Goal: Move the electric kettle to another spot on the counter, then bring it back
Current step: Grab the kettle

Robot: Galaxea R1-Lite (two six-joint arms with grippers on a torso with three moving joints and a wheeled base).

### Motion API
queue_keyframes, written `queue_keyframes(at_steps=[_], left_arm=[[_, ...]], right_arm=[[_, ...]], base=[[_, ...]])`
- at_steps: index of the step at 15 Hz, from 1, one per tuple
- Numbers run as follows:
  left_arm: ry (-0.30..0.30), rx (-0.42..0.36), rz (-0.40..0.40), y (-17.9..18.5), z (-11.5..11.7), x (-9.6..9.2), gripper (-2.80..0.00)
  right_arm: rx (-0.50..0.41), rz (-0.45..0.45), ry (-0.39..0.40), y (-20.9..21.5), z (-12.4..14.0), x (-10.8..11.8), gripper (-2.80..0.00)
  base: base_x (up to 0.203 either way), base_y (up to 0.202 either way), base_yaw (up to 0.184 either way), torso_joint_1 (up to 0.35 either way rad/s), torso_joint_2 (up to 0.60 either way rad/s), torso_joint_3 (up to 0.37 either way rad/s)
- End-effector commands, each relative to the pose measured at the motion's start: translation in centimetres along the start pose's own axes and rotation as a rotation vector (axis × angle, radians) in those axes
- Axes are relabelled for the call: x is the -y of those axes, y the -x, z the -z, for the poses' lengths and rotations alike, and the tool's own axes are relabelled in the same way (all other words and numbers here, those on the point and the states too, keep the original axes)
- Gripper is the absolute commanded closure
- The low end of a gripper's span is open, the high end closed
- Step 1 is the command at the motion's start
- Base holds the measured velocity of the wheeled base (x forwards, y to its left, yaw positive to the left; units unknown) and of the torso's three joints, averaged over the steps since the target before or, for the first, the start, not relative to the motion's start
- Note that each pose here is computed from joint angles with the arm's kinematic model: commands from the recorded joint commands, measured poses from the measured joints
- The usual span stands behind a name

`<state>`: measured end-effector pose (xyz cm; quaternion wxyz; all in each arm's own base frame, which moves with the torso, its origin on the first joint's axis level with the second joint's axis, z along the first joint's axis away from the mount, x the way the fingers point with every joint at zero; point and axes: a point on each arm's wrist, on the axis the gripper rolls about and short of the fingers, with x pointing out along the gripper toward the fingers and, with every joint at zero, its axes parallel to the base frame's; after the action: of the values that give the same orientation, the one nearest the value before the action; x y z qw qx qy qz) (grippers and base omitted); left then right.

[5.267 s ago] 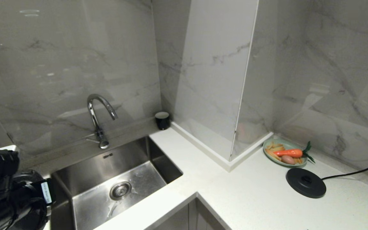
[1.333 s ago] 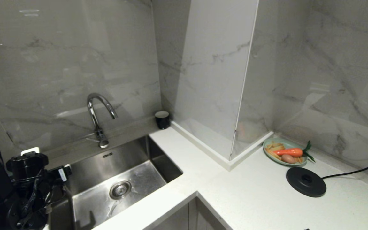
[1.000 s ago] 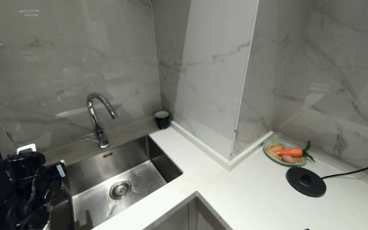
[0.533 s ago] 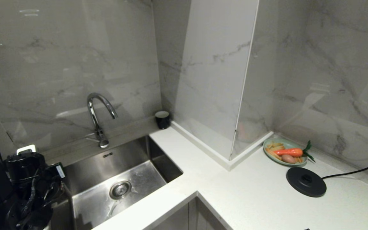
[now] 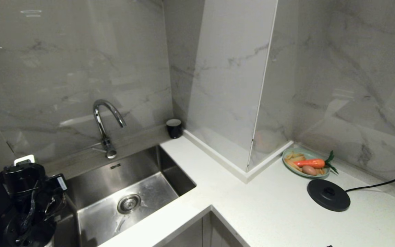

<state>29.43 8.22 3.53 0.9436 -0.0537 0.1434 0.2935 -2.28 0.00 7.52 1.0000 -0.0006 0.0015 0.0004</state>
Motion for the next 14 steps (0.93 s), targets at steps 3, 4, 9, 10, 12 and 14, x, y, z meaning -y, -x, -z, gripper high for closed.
queue_keyframes(at_steps=[3,4,9,10,12,14], left_arm=[[-0.012,0.11,0.03,1.8,-3.1,0.4,0.0],[-0.021,0.134,0.054,2.7,-3.8,0.8,0.0],[-0.05,0.157,0.204,6.3,-5.6,2.5,0.0],[-0.054,0.155,0.225,6.8,-6.0,2.7,0.0],[-0.064,0.146,0.255,7.8,-6.5,3.1,0.0],[-0.072,0.155,0.308,8.7,-6.8,3.6,0.0]], right_arm=[[0.0,-0.001,0.0,0.0,0.0,0.0,0.0],[0.0,-0.001,0.0,0.0,0.0,0.0,0.0],[0.0,-0.001,0.0,0.0,0.0,0.0,0.0],[0.0,-0.001,0.0,0.0,0.0,0.0,0.0],[0.0,-0.001,0.0,0.0,0.0,0.0,0.0],[0.0,-0.001,0.0,0.0,0.0,0.0,0.0]], base=[[0.0,0.0,0.0,0.0,0.0,0.0],[0.0,0.0,0.0,0.0,0.0,0.0],[0.0,0.0,0.0,0.0,0.0,0.0],[0.0,0.0,0.0,0.0,0.0,0.0],[0.0,0.0,0.0,0.0,0.0,0.0],[0.0,0.0,0.0,0.0,0.0,0.0]])
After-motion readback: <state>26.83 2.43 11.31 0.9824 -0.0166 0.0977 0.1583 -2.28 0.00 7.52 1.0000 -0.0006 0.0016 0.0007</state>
